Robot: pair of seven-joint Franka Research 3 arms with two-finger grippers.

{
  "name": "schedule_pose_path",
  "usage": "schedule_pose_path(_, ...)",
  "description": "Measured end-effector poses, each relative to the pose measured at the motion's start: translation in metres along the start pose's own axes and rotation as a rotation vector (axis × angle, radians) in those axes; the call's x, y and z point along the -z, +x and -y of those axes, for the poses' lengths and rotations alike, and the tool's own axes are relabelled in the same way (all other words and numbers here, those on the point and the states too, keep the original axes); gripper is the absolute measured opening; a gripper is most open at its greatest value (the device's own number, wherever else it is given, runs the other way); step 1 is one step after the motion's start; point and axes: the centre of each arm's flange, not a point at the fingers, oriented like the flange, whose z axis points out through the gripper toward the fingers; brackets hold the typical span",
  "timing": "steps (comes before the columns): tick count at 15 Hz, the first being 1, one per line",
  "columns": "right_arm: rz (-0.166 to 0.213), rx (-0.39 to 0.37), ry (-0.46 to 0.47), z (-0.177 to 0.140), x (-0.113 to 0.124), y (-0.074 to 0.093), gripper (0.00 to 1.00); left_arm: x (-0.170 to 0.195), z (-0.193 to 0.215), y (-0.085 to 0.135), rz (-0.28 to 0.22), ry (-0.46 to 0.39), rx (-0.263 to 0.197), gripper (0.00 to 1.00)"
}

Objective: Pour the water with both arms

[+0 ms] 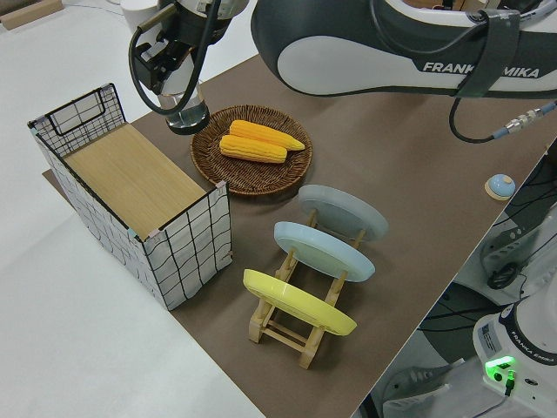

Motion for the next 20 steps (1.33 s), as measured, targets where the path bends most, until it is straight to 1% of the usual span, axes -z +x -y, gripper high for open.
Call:
schedule_pose_path(2, 0.013, -0.058, 0.028, 0.036, -0.002, -0.005, 0.05, 0.005, -0.012, 0.000, 0.024, 0.019, 0.006, 0.63)
schedule_pose_path(5, 0.034, -0.124, 0.067, 0.089, -0.004, -0.015, 0.05, 0.010, -0.043, -0.002, 0.044, 0.020, 0.032, 0.63)
schedule_pose_path(8, 0.056, -0.193, 0.100, 0.138, -0.007, -0.027, 0.05, 0.015, -0.074, -0.014, 0.070, 0.031, 0.048, 0.63)
schedule_pose_path(10, 0.060, -0.253, 0.125, 0.168, -0.010, -0.033, 0.05, 0.018, -0.094, -0.023, 0.084, 0.033, 0.060, 0.63)
schedule_pose_path(11, 0.058, -0.271, 0.134, 0.182, -0.013, -0.034, 0.05, 0.019, -0.104, -0.028, 0.092, 0.036, 0.067, 0.63)
schedule_pose_path(13, 0.054, -0.305, 0.146, 0.208, -0.023, -0.036, 0.05, 0.018, -0.127, -0.039, 0.111, 0.039, 0.082, 0.63)
schedule_pose_path(16, 0.052, -0.360, 0.165, 0.240, -0.042, -0.035, 0.05, 0.014, -0.156, -0.054, 0.137, 0.034, 0.090, 0.63)
schedule_pose_path(18, 0.071, -0.399, 0.192, 0.259, -0.052, -0.035, 0.05, 0.010, -0.172, -0.066, 0.148, 0.035, 0.089, 0.63)
schedule_pose_path(20, 0.099, -0.444, 0.232, 0.269, -0.052, -0.034, 0.05, 0.004, -0.188, -0.081, 0.137, 0.043, 0.087, 0.63)
